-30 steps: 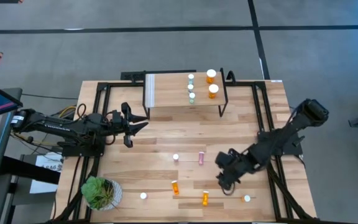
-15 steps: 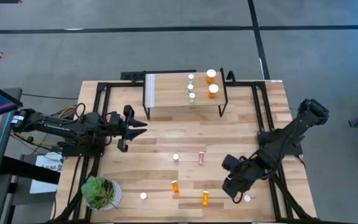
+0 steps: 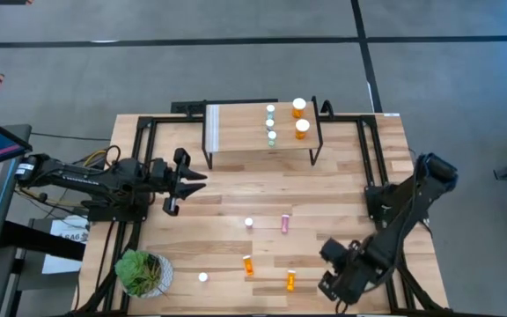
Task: Pick and place medicine bottles onto shelf by color
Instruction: Put the bottom right small orange pill bottle on the shelf
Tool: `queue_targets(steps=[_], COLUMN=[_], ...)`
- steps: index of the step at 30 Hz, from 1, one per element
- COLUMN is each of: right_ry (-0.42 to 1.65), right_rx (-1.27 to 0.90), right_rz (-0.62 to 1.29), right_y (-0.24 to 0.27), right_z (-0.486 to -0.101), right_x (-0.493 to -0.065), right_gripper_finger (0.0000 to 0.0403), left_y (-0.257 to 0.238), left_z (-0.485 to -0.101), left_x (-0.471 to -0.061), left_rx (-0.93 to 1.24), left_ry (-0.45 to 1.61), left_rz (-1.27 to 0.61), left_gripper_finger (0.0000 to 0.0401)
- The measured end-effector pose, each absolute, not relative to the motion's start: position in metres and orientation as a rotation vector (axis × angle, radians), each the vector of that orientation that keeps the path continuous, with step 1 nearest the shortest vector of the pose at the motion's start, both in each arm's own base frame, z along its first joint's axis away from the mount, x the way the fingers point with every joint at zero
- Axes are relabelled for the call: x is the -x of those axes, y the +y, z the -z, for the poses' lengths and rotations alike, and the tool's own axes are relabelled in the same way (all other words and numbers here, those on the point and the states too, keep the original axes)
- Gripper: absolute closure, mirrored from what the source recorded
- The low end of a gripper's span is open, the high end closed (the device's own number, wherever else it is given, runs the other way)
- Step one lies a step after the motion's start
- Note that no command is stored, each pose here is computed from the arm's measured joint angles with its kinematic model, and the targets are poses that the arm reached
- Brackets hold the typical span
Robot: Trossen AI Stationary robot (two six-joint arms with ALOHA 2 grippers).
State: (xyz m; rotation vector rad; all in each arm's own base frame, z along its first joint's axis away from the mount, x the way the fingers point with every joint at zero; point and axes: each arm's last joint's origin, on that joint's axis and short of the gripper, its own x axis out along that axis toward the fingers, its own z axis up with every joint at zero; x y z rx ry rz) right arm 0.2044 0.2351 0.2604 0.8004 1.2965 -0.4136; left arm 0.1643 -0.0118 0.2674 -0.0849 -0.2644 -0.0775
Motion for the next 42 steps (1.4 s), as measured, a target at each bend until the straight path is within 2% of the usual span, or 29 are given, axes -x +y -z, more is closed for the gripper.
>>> queue_targets(steps=[3, 7, 13, 24, 35, 42], right_ry=[1.373, 1.486, 1.363, 1.304, 1.283, 1.289], right_rx=[-0.784, -0.79, -0.748, -0.773, -0.761, -0.744], right_rz=[0.433, 0.565, 0.645, 0.636, 0.597, 0.586], right_y=[0.248, 0.253, 0.258, 0.269, 0.263, 0.262], right_z=[-0.251, -0.245, -0.248, -0.231, -0.201, -0.2], right_x=[-0.199, -0.181, -0.156, -0.135, -0.138, -0.137], right_gripper_finger=[0.0133, 0.0133, 0.0133, 0.0133, 0.0133, 0.0137], left_y=[-0.012, -0.012, -0.012, -0.016, -0.022, -0.022], left_z=[-0.266, -0.263, -0.263, -0.263, -0.266, -0.264], left_x=[-0.165, -0.165, -0.166, -0.165, -0.164, -0.164], left_rx=[0.105, 0.125, 0.134, 0.144, 0.123, 0.13], left_ry=[-0.25, -0.218, -0.214, -0.216, -0.244, -0.226], left_rz=[0.08, 0.089, 0.082, 0.131, 0.161, 0.159], left_gripper_finger=[0.0312, 0.0312, 0.0312, 0.0312, 0.0312, 0.0312])
